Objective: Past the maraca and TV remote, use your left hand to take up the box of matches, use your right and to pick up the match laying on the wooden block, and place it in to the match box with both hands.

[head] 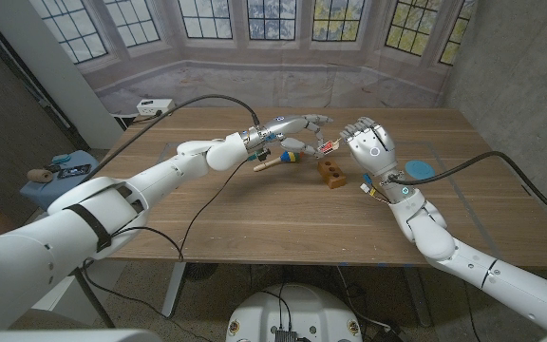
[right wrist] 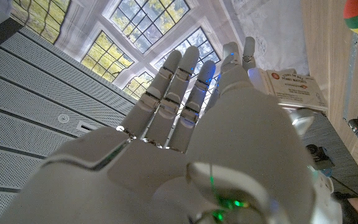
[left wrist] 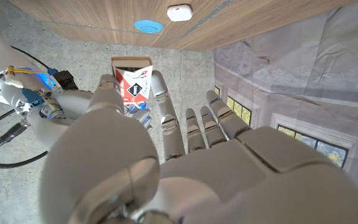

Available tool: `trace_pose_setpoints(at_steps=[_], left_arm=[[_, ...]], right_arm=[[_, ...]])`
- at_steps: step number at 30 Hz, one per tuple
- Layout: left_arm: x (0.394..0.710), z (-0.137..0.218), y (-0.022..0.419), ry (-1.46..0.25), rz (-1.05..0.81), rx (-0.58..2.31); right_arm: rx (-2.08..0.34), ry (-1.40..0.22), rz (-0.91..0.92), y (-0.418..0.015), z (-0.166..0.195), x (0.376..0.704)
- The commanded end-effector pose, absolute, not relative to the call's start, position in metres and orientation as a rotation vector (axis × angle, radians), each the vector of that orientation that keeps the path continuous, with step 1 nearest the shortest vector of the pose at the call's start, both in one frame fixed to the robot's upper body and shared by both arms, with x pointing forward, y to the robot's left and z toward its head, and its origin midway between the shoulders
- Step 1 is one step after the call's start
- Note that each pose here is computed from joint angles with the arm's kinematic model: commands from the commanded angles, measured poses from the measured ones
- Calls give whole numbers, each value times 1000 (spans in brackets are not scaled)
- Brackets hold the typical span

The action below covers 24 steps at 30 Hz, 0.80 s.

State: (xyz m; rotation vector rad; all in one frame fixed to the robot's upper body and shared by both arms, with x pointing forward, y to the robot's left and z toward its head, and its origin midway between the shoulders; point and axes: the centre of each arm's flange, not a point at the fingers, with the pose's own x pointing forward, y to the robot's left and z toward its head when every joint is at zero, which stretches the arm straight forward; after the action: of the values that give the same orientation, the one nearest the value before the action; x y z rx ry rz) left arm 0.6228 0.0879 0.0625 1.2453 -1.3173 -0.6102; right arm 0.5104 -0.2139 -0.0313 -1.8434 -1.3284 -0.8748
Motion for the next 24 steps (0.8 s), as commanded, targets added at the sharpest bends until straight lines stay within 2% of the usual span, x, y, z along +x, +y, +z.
trace_pose_setpoints(at_steps=[1,24], left_arm=[[621,63,86,-1319,-615,1250],[624,65,85,-1313,-613,1250]], right_arm=[[-1831,-1340,-876,-210,-31,509],[-1798,-1354,-882,-202,-27,506]])
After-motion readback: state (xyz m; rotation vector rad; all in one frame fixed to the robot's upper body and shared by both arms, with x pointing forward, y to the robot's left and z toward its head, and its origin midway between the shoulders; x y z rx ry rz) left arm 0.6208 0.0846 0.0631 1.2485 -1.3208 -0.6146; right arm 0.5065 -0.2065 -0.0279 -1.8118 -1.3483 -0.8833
